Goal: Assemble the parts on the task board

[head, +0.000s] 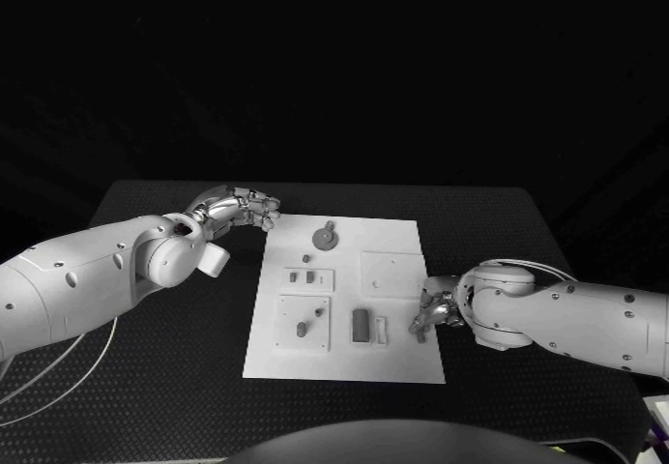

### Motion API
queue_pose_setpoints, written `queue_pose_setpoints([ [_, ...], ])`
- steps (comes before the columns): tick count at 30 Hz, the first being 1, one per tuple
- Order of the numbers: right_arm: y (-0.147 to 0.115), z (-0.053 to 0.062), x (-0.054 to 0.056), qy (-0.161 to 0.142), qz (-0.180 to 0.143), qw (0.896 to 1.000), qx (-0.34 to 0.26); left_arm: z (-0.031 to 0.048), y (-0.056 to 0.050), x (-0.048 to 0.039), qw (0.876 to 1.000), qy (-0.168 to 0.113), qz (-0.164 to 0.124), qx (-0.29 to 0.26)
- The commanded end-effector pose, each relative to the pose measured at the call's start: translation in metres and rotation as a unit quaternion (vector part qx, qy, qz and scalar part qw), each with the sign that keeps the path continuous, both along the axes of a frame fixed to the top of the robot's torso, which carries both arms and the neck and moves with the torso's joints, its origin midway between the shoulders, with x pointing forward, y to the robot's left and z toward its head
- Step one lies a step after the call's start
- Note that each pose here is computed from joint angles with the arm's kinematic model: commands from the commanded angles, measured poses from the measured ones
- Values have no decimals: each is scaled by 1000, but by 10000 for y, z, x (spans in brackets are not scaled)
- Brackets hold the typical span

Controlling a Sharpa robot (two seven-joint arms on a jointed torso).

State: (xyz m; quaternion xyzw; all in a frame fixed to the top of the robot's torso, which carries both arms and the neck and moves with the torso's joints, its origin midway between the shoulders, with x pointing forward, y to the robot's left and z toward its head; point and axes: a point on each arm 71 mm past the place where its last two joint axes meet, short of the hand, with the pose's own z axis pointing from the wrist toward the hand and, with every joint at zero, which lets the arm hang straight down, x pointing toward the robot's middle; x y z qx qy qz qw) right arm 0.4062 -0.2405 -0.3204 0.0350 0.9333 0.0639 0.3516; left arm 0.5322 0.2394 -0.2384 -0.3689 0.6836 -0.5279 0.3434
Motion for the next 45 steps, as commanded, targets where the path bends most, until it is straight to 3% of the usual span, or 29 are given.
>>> queue_pose_setpoints([
  [1,10,-129,-95,22,19,999,-19,11,-24,-5,1000,0,-7,-7],
  [12,65,-120,-117,22,24,999,-13,11,-27,-7,1000,0,-8,-7],
  [26,73,-97,-119,11,4,1000,10,12,-25,-9,1000,0,-7,-7],
  [34,90,-47,-178,24,-22,998,53,13,-25,-9,1000,-1,-7,-7],
  [45,139,91,-104,19,-57,994,93,13,-22,-8,1000,-1,-7,-7],
])
